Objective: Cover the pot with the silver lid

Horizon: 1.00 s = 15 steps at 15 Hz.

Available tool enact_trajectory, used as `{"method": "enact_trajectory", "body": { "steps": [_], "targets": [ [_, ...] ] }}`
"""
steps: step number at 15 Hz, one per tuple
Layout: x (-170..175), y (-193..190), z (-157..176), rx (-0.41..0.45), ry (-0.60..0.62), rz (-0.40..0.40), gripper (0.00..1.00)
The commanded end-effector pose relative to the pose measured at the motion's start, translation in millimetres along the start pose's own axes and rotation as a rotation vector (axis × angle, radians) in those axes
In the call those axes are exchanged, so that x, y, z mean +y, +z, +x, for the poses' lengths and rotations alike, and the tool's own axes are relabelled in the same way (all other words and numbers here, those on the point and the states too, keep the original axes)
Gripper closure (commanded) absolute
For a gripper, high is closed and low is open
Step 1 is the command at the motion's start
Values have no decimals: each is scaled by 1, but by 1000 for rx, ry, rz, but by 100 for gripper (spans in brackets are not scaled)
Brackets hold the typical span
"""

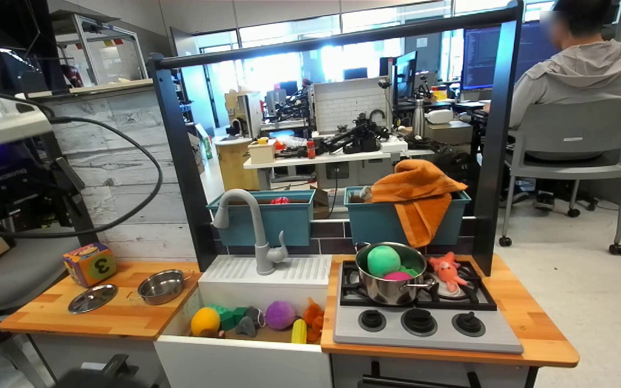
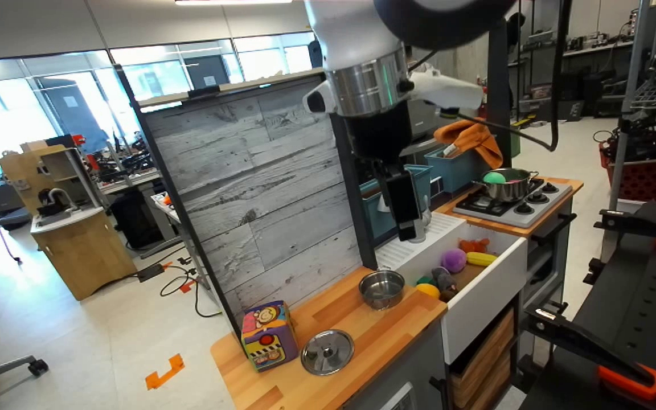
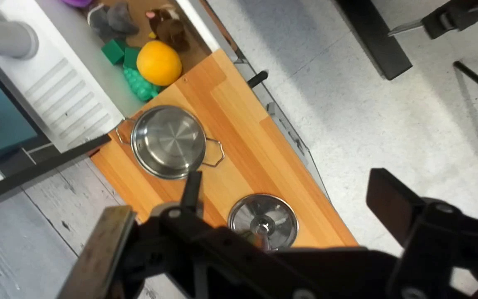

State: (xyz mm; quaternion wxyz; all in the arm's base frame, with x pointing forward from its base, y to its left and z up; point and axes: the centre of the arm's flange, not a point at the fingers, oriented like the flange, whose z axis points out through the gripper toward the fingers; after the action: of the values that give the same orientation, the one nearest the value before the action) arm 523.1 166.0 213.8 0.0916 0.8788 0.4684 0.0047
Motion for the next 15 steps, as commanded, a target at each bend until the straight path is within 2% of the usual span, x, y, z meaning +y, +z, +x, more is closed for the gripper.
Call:
{"method": "enact_trajectory", "body": {
  "steps": [1, 2, 5, 8, 12, 13, 15],
  "targets": [
    [14, 60, -3, 135, -145, -50, 0],
    [16, 72, -5, 174, -181, -53, 0],
    [9, 107, -21, 257, -274, 2, 0],
    [-8, 130, -28, 294, -356, 49, 0],
    [-27, 150, -30, 296, -429, 96, 0],
    [-27, 145, -29, 272, -386, 89, 0],
    [-31, 150, -30, 271, -408, 98, 0]
  ]
}}
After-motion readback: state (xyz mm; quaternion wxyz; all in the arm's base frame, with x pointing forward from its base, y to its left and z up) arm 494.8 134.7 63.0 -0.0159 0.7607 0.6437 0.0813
